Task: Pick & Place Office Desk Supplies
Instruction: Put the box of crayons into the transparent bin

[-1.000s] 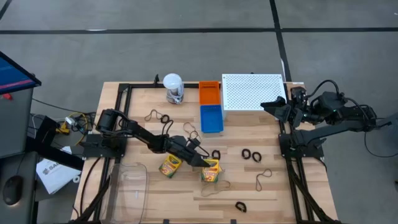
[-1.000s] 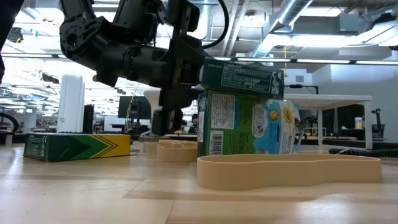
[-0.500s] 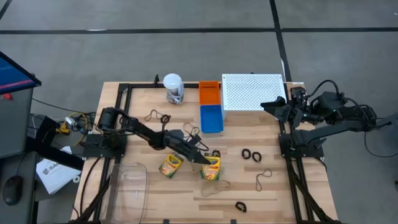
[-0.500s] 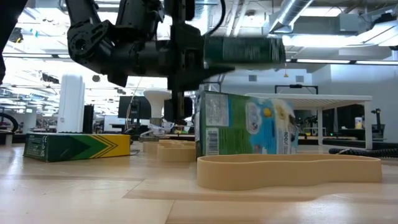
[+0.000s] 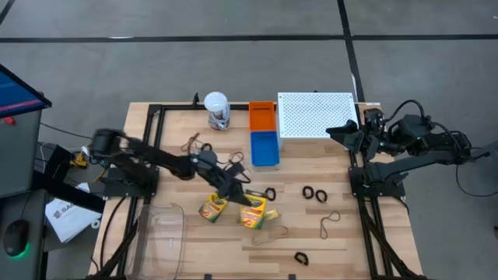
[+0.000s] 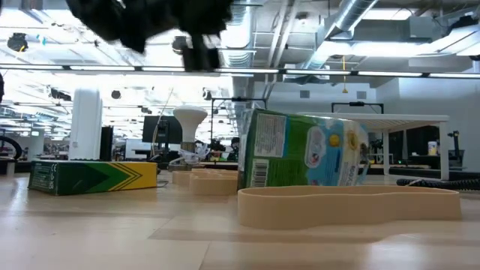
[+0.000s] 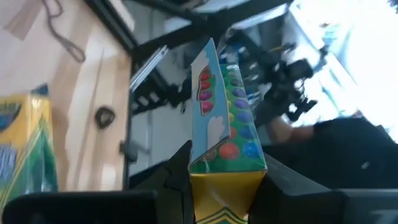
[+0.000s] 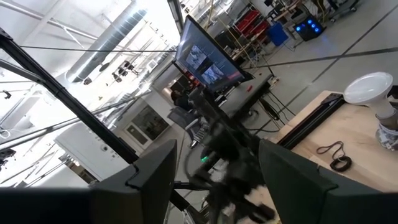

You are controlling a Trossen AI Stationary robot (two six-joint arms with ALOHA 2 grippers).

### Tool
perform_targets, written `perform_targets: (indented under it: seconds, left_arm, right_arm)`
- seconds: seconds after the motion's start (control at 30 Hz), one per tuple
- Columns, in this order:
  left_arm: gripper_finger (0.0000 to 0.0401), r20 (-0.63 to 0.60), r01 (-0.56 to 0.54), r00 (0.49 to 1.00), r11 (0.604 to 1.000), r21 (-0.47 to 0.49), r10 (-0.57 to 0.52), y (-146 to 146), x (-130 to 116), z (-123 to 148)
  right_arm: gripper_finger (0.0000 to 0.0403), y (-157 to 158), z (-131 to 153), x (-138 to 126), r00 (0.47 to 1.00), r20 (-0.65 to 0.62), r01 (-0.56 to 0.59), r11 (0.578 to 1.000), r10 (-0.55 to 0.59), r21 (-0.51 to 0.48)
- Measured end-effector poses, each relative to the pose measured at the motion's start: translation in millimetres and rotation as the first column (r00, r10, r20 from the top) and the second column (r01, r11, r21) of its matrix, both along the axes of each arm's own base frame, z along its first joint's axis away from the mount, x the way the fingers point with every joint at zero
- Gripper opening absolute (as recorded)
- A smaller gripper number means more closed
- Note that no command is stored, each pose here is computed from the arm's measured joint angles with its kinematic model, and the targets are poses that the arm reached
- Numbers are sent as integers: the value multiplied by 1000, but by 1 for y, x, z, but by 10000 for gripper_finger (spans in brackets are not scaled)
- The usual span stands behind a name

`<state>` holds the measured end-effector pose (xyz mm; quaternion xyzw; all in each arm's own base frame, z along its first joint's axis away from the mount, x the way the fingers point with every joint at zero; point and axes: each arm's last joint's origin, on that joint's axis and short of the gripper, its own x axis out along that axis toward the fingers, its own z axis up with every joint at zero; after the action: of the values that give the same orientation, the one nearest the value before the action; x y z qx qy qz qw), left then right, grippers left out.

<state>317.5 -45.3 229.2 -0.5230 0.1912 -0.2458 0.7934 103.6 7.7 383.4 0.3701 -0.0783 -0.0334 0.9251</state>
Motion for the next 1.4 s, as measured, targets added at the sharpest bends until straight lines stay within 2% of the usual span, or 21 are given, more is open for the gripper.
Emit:
perform_targets:
  seconds: [0.1,0.2,0.43,0.53,0.67,0.83,0.9,1.0,1.17,1.3,1.4]
  left_arm:
    - [87,-92,34,995,997,71,-27,2,-27,20]
    - [87,-230,72,972,993,93,-49,2,-59,34]
    - [87,-429,176,891,984,26,-148,-15,-125,54]
    - [87,-508,254,828,967,-37,-237,-25,-143,55]
    - [87,-578,383,721,915,-125,-381,-42,-157,53]
    - [86,-640,474,622,868,-151,-451,-61,-171,49]
    - [86,-685,500,572,854,-144,-450,-66,-177,47]
    - [86,-753,505,535,859,-79,-384,-69,-185,43]
    - [86,-819,484,524,873,60,-234,-67,-187,31]
    - [86,-849,521,499,843,134,-173,-69,-184,20]
    - [86,-880,566,455,807,169,-135,-70,-181,9]
  right_arm:
    - [224,0,0,0,1000,2,13,1000,-13,-9]
    - [224,-1,1,0,1000,5,25,1000,-24,-16]
    - [224,-2,1,0,998,2,60,998,-60,-30]
    - [224,-2,1,0,996,0,91,995,-91,-39]
    - [224,-3,3,-1,992,16,128,990,-127,-54]
    - [224,-5,4,-2,985,30,170,983,-168,-66]
    - [224,-5,5,-2,984,35,176,982,-174,-69]
    - [224,-5,6,-2,981,41,194,978,-191,-74]
    - [224,-6,6,-2,977,42,213,973,-210,-85]
    - [224,-8,6,-2,972,42,234,969,-231,-84]
    - [224,-9,6,-2,969,45,244,966,-241,-83]
